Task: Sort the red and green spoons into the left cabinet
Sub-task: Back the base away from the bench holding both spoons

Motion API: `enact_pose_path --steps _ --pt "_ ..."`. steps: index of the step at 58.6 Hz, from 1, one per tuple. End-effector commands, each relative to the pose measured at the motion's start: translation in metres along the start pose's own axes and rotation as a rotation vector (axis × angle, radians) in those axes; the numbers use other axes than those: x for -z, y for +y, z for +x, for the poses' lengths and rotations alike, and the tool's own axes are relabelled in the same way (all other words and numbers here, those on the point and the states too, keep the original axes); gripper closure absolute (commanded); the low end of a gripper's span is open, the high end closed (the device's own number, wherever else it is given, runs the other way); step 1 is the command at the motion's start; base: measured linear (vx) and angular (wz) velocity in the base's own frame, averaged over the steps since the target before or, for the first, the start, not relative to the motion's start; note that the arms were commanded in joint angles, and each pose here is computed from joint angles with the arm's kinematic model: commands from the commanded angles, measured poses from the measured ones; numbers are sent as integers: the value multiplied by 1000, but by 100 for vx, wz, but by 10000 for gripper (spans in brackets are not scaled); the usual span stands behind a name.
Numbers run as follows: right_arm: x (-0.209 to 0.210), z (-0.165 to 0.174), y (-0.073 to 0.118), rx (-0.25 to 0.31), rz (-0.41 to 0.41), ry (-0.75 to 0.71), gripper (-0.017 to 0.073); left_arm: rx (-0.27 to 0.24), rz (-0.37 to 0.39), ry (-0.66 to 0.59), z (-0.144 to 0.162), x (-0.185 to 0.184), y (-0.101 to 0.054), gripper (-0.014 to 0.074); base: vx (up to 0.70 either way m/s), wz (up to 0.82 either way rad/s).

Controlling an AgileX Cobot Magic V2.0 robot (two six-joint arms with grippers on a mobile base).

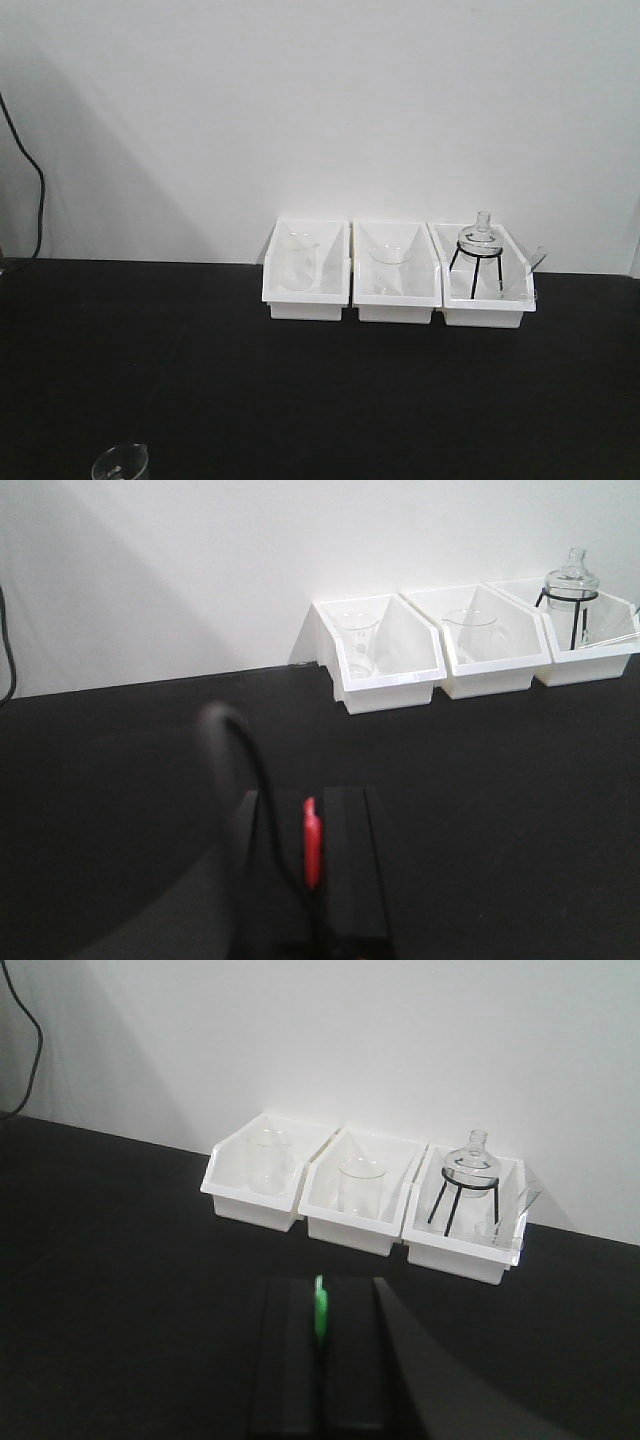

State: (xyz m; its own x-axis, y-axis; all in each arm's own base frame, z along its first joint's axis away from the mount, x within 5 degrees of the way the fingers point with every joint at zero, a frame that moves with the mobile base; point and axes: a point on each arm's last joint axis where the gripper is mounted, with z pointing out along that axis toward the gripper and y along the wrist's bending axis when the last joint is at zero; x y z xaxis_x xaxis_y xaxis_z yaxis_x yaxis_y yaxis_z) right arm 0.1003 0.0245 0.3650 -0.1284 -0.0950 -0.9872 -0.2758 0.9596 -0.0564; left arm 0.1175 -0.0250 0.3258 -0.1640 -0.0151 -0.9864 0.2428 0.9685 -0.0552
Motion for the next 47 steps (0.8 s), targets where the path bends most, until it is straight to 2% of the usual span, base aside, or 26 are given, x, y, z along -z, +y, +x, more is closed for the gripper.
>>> enact_pose_path --steps 1,47 --pt "3 -14 -4 -12 41 -85 562 28 -32 -82 -14 2 2 594 -11 9" --pt "3 -14 -4 -11 40 -85 562 28 -32 -82 -14 2 2 594 -9 22"
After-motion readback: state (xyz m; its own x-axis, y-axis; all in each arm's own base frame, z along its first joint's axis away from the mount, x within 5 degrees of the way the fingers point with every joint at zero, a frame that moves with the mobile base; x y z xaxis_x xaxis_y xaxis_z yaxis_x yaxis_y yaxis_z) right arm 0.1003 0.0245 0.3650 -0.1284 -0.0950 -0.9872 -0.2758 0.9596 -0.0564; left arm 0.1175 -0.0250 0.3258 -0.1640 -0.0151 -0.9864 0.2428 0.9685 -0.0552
